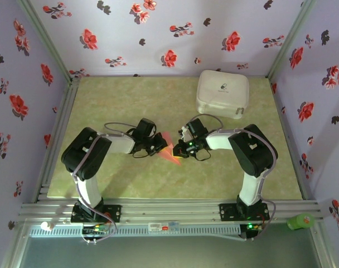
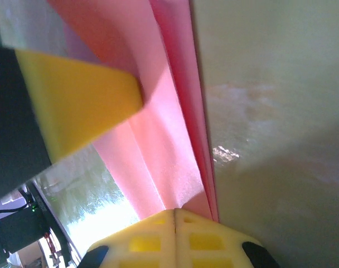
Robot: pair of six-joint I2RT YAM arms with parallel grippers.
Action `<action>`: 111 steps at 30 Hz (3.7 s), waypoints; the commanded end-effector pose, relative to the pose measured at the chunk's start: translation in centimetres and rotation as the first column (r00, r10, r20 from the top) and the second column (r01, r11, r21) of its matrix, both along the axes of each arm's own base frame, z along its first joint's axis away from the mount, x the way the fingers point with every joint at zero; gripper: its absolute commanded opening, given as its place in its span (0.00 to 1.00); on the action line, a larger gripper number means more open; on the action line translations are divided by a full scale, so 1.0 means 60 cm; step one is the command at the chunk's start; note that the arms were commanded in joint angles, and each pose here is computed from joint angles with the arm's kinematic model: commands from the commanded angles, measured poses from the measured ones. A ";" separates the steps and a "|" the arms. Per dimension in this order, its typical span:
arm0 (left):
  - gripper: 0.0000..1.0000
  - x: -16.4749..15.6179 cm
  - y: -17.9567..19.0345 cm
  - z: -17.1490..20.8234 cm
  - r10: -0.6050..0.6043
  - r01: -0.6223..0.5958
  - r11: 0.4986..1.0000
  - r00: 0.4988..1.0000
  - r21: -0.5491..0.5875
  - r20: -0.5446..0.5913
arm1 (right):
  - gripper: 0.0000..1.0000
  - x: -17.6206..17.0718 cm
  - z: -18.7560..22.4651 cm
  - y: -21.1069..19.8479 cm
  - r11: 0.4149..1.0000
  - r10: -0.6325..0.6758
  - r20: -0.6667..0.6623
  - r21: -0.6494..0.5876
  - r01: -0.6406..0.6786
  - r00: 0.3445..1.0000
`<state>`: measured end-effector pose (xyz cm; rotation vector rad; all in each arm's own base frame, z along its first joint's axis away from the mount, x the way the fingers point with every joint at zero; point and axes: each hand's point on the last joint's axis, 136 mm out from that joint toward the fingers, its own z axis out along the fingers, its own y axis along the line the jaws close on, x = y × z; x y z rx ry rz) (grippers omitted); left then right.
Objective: Fold a paper plane with a square sheet of paper (pick it up from the middle)
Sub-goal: Fourth fold the wing at the center of the table.
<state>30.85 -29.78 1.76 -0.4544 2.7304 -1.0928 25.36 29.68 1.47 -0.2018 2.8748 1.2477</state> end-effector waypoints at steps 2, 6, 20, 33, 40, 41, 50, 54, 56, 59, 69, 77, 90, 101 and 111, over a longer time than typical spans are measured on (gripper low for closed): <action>0.06 0.033 0.063 -0.048 0.069 -0.067 0.988 0.998 0.140 -0.011 | 0.00 -0.066 -0.084 -0.069 0.979 -0.039 -0.167 -0.202 0.005 0.985; 0.06 0.053 0.085 -0.051 0.095 -0.093 0.985 0.995 0.145 -0.010 | 0.00 -0.070 -0.084 -0.070 0.980 -0.036 -0.169 -0.201 0.001 0.985; 0.06 0.100 0.147 -0.051 0.147 -0.143 0.974 0.989 0.173 -0.011 | 0.00 -0.074 -0.085 -0.071 0.981 -0.033 -0.174 -0.195 -0.002 0.984; 0.08 0.138 0.155 0.030 0.123 -0.134 0.980 0.989 0.145 0.087 | 0.00 -0.072 -0.082 -0.068 0.981 -0.026 -0.173 -0.194 -0.008 0.985; 0.10 0.120 0.121 0.106 0.062 -0.080 0.991 0.984 0.104 0.169 | 0.00 -0.069 -0.082 -0.069 0.980 -0.046 -0.168 -0.197 0.012 0.985; 0.10 0.111 0.103 0.111 0.031 -0.047 0.995 0.984 0.090 0.173 | 0.00 -0.068 -0.080 -0.068 0.981 -0.047 -0.166 -0.195 0.013 0.985; 0.10 0.033 0.001 0.050 -0.138 0.136 0.990 0.986 0.029 0.092 | 0.00 -0.064 -0.079 -0.067 0.980 -0.053 -0.163 -0.197 0.020 0.985; 0.10 0.026 0.002 0.012 -0.122 0.121 0.992 0.991 0.023 0.052 | 0.00 -0.062 -0.074 -0.064 0.983 -0.052 -0.160 -0.184 0.022 0.986; 0.10 0.024 0.011 -0.005 -0.107 0.106 0.993 0.994 0.052 0.030 | 0.01 -0.058 -0.067 -0.060 0.985 -0.048 -0.150 -0.172 0.022 0.988; 0.10 0.017 0.026 -0.023 -0.094 0.094 0.991 0.996 0.093 -0.003 | 0.01 -0.047 -0.046 -0.051 0.988 -0.047 -0.131 -0.150 0.027 0.990; 0.10 -0.010 0.051 -0.053 -0.110 0.115 0.982 0.993 0.153 -0.043 | 0.00 0.000 0.059 0.007 0.998 -0.058 -0.018 0.005 0.058 0.998; 0.10 -0.007 0.048 -0.051 -0.105 0.108 0.984 0.994 0.142 -0.034 | 0.01 0.036 0.046 0.063 0.997 -0.072 -0.032 0.037 0.073 0.997; 0.09 -0.004 0.050 -0.057 -0.088 0.092 0.986 0.996 0.141 -0.036 | 0.03 -0.010 -0.033 0.023 0.996 -0.053 -0.112 -0.079 0.045 0.992; 0.09 0.003 0.056 -0.059 -0.065 0.070 0.985 0.997 0.155 -0.036 | 0.07 -0.055 -0.014 -0.017 0.995 -0.018 -0.112 -0.095 0.008 0.994; 0.08 0.001 0.058 -0.060 -0.061 0.066 0.985 0.997 0.156 -0.041 | 0.08 -0.090 -0.022 -0.047 0.996 -0.003 -0.138 -0.093 -0.010 0.990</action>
